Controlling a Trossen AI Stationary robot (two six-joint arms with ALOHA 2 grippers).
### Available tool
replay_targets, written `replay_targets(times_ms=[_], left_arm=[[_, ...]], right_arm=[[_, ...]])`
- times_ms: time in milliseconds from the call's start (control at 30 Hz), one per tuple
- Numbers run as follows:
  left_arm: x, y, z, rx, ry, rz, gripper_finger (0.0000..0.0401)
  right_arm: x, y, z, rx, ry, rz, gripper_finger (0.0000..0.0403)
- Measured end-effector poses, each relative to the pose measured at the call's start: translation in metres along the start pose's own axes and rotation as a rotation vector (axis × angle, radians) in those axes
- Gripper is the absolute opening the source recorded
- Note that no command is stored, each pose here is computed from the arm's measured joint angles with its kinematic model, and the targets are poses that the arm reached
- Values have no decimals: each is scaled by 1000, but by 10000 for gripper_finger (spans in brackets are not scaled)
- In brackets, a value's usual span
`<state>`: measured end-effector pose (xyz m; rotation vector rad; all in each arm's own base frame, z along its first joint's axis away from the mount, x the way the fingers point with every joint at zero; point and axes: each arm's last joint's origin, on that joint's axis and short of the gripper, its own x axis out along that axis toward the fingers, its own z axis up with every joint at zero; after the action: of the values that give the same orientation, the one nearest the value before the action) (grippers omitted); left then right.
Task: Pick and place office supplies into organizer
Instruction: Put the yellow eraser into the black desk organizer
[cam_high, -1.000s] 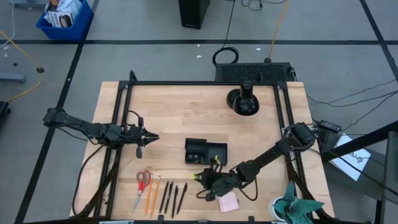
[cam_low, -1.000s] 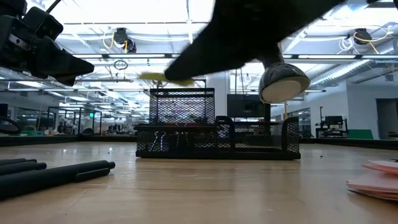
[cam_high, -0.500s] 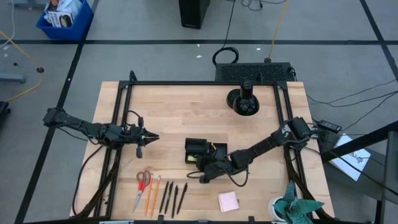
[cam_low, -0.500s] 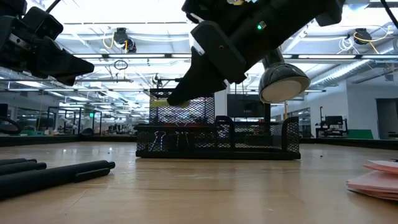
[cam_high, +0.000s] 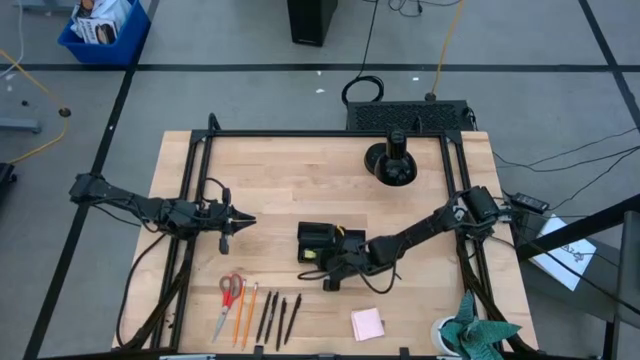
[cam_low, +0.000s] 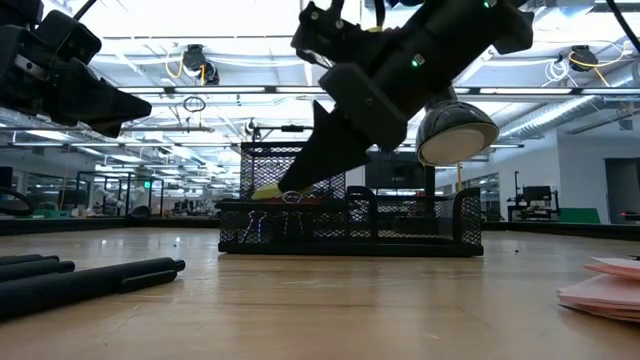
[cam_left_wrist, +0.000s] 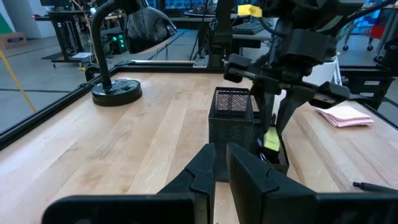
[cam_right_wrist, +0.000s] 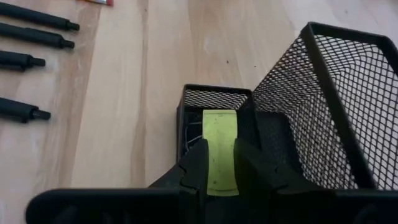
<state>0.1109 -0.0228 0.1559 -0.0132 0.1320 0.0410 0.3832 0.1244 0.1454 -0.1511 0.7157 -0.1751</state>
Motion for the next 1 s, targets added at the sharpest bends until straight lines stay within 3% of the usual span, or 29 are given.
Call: replay_targets(times_ms=[667, 1000], left_arm=[[0, 0, 0, 8, 0, 1, 44], [0, 0, 0, 8, 0, 1, 45]], right_arm=[[1, -1, -3, -10, 36, 43, 58], [2, -4, -2, 25, 32, 36, 113]])
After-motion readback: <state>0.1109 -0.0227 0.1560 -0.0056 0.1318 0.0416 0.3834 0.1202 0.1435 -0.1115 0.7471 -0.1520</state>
